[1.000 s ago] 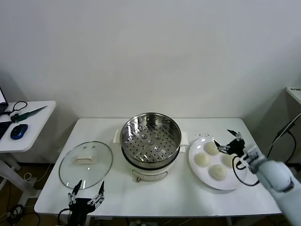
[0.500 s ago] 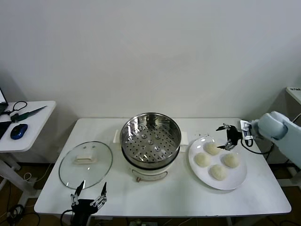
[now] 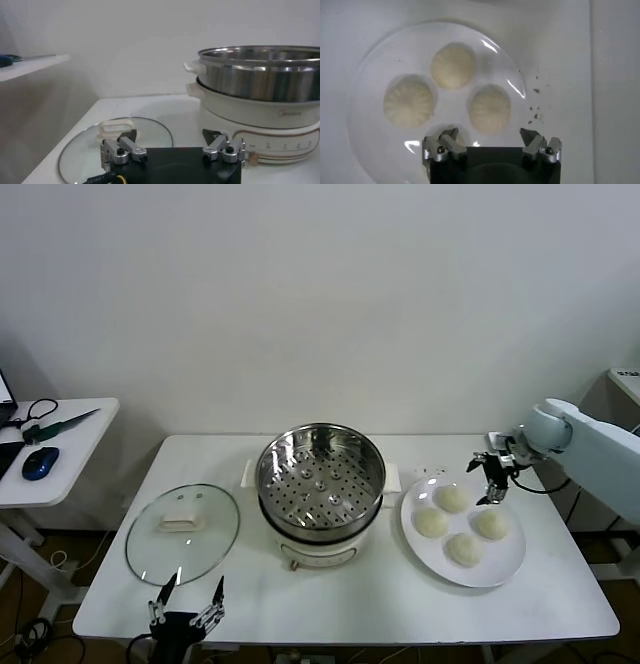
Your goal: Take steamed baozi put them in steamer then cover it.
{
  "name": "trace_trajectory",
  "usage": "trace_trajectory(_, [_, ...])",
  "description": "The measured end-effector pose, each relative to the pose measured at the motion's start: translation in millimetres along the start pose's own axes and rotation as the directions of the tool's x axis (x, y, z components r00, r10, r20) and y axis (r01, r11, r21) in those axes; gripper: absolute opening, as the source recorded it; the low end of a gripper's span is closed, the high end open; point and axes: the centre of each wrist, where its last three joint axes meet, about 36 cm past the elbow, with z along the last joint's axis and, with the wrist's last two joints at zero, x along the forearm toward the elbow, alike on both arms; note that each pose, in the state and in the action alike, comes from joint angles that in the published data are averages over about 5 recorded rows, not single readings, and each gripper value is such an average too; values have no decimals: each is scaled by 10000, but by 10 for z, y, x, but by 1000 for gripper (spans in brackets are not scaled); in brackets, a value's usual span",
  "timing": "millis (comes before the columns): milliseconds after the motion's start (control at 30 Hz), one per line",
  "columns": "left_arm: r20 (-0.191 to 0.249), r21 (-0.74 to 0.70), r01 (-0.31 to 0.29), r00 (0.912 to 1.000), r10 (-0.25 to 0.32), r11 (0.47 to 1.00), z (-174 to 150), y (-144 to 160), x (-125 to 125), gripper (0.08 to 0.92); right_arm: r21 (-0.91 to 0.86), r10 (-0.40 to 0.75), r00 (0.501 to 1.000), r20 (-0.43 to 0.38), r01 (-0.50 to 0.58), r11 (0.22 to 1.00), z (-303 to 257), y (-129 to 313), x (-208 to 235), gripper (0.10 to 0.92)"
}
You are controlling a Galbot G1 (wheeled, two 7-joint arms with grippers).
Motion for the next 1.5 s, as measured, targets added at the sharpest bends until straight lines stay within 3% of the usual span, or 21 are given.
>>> trace_trajectory(433, [-62, 34, 56, 10000, -55, 10000, 23, -13, 15, 823, 249, -223, 9988, -437, 234, 9994, -213, -135, -473, 818])
trace_trajectory(800, [-87, 55, 90, 9999, -89, 9999, 39, -32, 35, 823, 236, -137, 9974, -702, 154, 9996, -255, -161, -632, 668])
trace_trajectory(1000, [-54, 56, 104, 9999, -103, 9999, 24, -38, 43, 823, 270, -113, 9973, -724, 133, 9995, -261, -181, -593, 645])
trace_trajectory(1233, [11, 63, 82, 10000, -83, 9999, -3, -53, 46, 823, 890, 245, 9985, -485, -201, 9958, -420, -347, -171, 645])
trace_trajectory(1500, [68, 12, -9, 10000, 9, 10000, -25, -89, 36, 823, 3437, 919, 9954, 258, -952, 9342, -1240, -656, 941, 645])
